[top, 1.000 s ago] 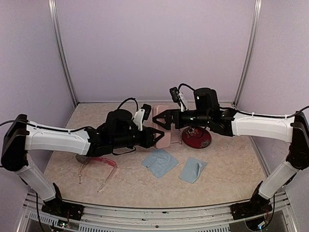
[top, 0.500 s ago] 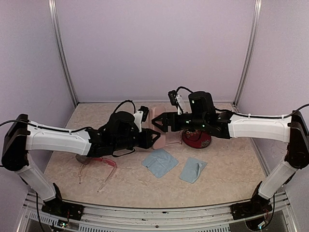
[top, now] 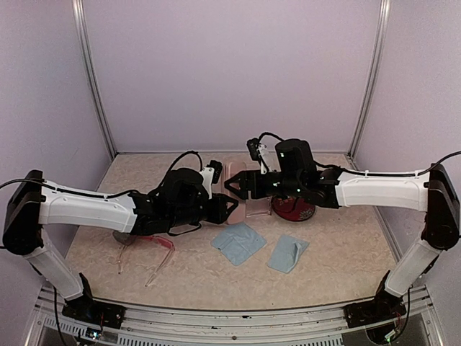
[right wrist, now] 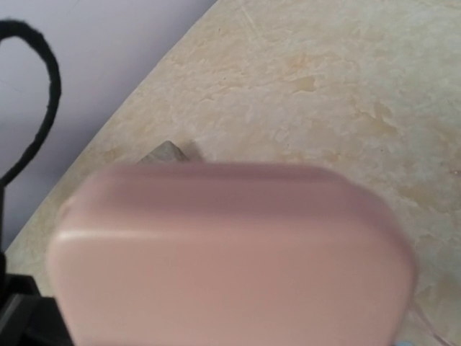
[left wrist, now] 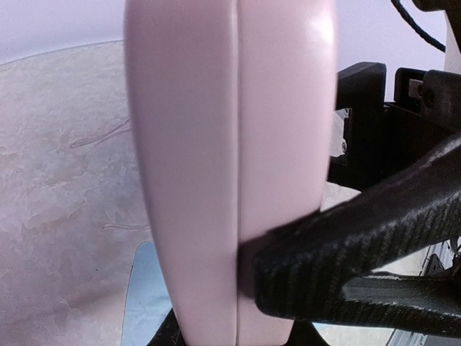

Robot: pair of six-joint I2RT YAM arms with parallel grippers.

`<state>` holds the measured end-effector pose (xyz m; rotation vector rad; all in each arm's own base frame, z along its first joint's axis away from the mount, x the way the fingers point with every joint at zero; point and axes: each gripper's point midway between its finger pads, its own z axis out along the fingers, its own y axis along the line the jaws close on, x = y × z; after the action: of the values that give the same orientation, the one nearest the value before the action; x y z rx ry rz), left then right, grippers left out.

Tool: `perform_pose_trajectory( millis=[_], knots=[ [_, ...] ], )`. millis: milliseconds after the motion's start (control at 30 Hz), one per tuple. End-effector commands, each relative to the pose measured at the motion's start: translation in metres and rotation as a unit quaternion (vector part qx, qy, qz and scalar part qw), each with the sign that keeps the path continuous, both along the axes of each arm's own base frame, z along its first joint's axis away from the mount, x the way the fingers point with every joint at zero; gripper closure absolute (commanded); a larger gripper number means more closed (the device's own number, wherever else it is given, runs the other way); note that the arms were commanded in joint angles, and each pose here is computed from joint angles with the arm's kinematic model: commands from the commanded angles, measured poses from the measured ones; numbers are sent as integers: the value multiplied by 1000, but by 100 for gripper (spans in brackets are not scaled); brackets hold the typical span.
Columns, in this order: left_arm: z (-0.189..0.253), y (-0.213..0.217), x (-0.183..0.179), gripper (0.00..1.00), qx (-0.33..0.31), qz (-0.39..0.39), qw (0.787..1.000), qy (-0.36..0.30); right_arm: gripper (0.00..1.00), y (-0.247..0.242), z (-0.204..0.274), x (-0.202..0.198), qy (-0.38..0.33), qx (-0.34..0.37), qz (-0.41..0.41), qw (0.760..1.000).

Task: Organize the sunglasses
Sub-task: Pass from the left arm to the right

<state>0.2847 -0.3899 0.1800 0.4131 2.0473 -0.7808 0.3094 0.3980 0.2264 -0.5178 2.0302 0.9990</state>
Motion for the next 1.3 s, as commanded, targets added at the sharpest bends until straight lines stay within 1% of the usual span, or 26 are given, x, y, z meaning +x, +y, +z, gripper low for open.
perform_pose_trajectory(
  millis=[0,267,400,467,533,633,700,767,800,833,900,1000,1033,1100,1267],
  knots=[
    [24,-11,4,98,-20,-1,999,-27,28,9,9,-1,-5,6,2,1000],
    [18,-11,4,98,-11,3,1000,-27,26,13,7,0,3,9,-1,1000],
    [18,-12,4,97,-9,3,1000,-28,27,14,6,0,5,10,-2,1000],
    [18,-12,4,97,-7,3,1000,-28,30,14,5,0,5,8,-4,1000],
    [18,-12,4,97,-7,3,1000,-29,37,13,4,1,5,5,-8,1000],
    [18,-12,4,92,-8,1,1000,-29,47,10,6,2,0,3,-14,1000],
    [16,-12,2,84,-9,-4,1000,-28,53,8,8,2,-6,2,-16,1000],
    [18,-14,-1,73,-17,-14,999,-28,58,6,10,2,-13,-1,-12,1000],
    [20,-16,-3,64,-22,-20,999,-30,59,6,11,1,-16,0,-9,1000],
    [20,-17,-5,53,-24,-26,999,-30,61,5,11,1,-18,0,-5,1000],
    [22,-19,-9,36,-29,-40,998,-31,64,2,11,2,-22,0,-2,1000],
    [27,-19,-16,16,-41,-62,996,-39,68,-6,12,4,-29,0,8,1000],
    [30,-18,-19,11,-46,-71,995,-43,70,-8,13,4,-33,0,13,999],
    [32,-13,-23,7,-55,-85,994,-47,72,-13,15,3,-44,-1,27,999],
    [38,12,-24,4,-89,-126,987,-48,73,-23,25,-8,-78,7,87,993]
  ],
)
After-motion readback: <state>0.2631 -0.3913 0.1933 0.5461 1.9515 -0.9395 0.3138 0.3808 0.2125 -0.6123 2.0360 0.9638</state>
